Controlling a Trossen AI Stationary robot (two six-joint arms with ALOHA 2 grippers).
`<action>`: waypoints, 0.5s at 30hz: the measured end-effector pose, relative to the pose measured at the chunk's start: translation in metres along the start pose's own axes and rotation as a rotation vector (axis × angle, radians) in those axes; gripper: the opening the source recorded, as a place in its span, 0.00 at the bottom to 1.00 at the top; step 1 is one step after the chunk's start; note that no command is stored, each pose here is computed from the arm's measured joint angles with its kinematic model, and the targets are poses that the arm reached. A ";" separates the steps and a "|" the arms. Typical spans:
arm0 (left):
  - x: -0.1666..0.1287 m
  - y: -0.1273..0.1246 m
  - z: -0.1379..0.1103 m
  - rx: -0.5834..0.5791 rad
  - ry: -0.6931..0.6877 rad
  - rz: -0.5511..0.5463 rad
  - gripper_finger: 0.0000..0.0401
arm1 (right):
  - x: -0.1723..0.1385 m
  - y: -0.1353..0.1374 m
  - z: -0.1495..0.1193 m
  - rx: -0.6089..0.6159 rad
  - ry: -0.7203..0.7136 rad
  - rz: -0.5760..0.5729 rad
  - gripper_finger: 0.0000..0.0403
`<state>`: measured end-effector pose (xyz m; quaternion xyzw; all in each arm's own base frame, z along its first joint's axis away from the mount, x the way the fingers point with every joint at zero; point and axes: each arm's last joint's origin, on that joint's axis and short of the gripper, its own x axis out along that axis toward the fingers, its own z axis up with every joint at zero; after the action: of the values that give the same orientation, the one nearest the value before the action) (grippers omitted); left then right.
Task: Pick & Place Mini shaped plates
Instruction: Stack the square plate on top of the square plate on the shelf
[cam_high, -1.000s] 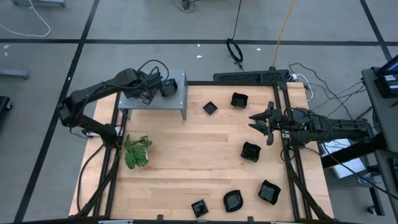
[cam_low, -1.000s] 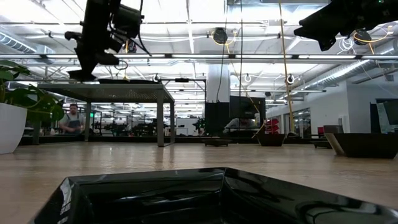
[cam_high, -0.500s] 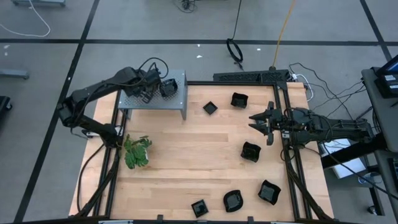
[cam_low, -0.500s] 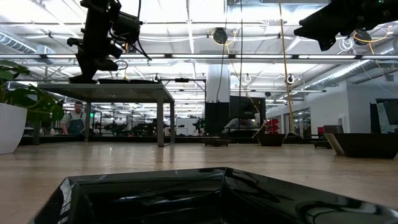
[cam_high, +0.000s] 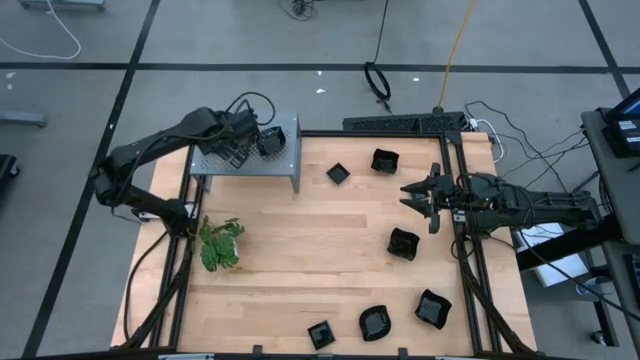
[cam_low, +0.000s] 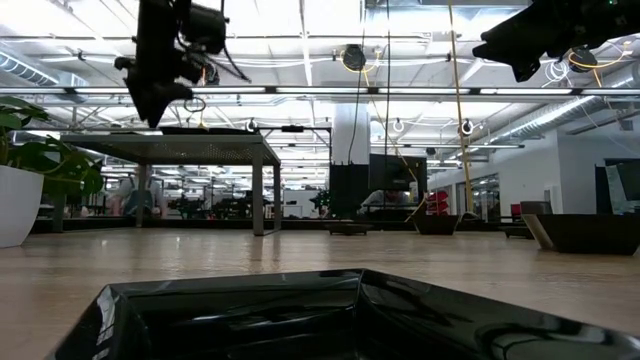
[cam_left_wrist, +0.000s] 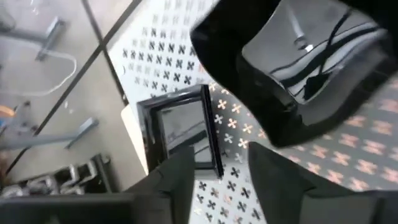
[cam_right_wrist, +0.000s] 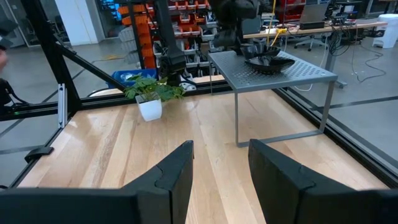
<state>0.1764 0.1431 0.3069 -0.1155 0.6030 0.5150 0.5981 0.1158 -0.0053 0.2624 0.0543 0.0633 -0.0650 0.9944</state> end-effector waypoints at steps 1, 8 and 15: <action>-0.006 0.001 0.000 0.001 -0.021 -0.014 0.43 | 0.000 0.000 0.000 0.000 0.000 0.000 0.35; -0.049 0.003 -0.004 -0.060 -0.216 -0.178 0.57 | 0.000 0.000 0.000 0.000 0.000 0.000 0.35; -0.080 -0.021 -0.006 -0.054 -0.415 -0.390 0.58 | 0.000 0.000 0.000 0.000 0.000 0.000 0.35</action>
<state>0.2092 0.0917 0.3626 -0.1375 0.4203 0.4187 0.7932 0.1158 -0.0053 0.2624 0.0543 0.0633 -0.0650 0.9944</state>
